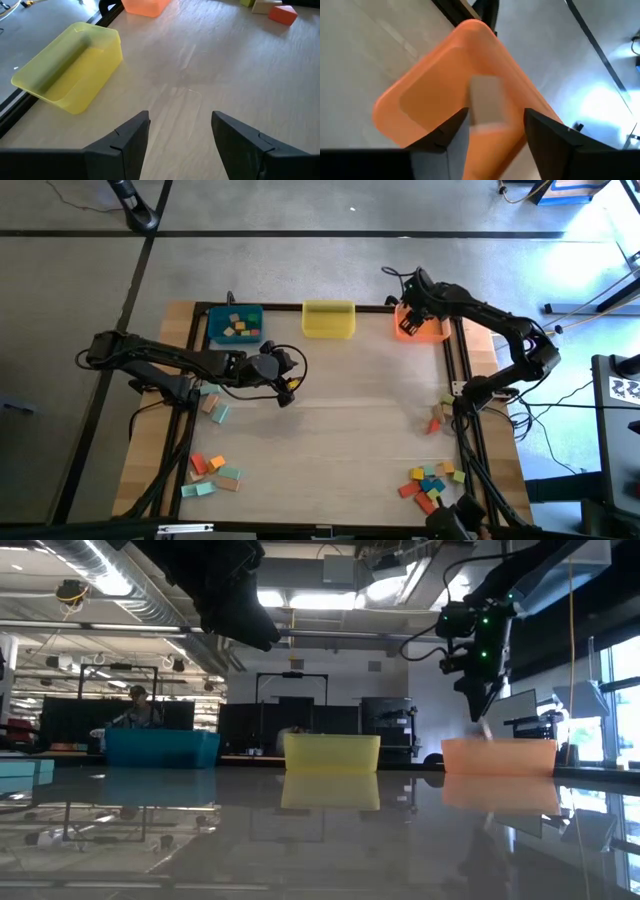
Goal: Sort blocks by size
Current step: Put the brown triangle block into the orange bin, then put the orange triangle block into the orange bin
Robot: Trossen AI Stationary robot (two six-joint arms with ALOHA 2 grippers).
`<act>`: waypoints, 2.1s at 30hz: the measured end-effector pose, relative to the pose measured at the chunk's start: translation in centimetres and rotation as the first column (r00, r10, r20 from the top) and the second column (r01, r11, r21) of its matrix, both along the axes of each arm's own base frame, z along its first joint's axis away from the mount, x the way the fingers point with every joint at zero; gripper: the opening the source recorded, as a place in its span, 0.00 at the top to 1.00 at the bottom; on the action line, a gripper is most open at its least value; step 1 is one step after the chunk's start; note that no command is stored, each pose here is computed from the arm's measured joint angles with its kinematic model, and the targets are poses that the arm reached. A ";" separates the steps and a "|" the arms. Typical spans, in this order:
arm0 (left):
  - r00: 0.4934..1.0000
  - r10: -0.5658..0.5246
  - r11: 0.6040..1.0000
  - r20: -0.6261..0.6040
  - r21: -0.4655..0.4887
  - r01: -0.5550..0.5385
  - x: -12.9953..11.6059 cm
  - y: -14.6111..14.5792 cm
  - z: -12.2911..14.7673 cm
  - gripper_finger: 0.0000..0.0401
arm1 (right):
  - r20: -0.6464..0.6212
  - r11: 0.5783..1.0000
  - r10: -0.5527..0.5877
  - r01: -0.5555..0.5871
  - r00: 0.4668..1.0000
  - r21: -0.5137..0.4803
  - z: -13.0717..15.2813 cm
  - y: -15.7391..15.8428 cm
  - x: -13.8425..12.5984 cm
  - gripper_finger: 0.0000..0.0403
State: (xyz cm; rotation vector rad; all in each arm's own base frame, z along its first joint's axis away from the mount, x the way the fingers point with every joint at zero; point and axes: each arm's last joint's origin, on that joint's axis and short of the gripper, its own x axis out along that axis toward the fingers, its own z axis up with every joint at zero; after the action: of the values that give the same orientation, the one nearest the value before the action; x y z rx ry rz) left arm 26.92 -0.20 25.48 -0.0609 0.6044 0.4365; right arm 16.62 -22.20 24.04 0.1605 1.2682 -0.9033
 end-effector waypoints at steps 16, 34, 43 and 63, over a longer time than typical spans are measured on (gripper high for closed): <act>1.000 0.000 1.000 0.000 0.000 0.000 0.0 0.0 0.0 0.49 | -0.088 0.979 0.163 -0.150 0.983 0.139 1.0 5.5 2.0 0.42; 1.000 -0.001 1.000 -0.001 0.000 0.001 0.0 0.0 0.0 0.49 | -0.178 0.884 0.370 -0.286 0.912 0.370 0.5 17.9 3.8 0.47; 1.000 -0.003 1.000 -0.002 0.002 0.003 0.0 0.0 0.0 0.49 | -0.239 0.834 0.467 -0.333 0.851 0.440 -1.9 23.3 2.8 0.47; 1.000 -0.001 1.000 0.009 0.000 0.001 0.0 0.0 0.1 0.49 | -0.163 0.777 0.553 -0.436 0.817 0.454 -2.5 30.6 1.2 0.46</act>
State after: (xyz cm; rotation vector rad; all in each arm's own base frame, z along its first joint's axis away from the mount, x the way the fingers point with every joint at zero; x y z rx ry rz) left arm 26.97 -0.22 25.54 -0.0627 0.5960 0.4353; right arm 17.87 8.40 21.57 0.0002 1.6600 -0.1930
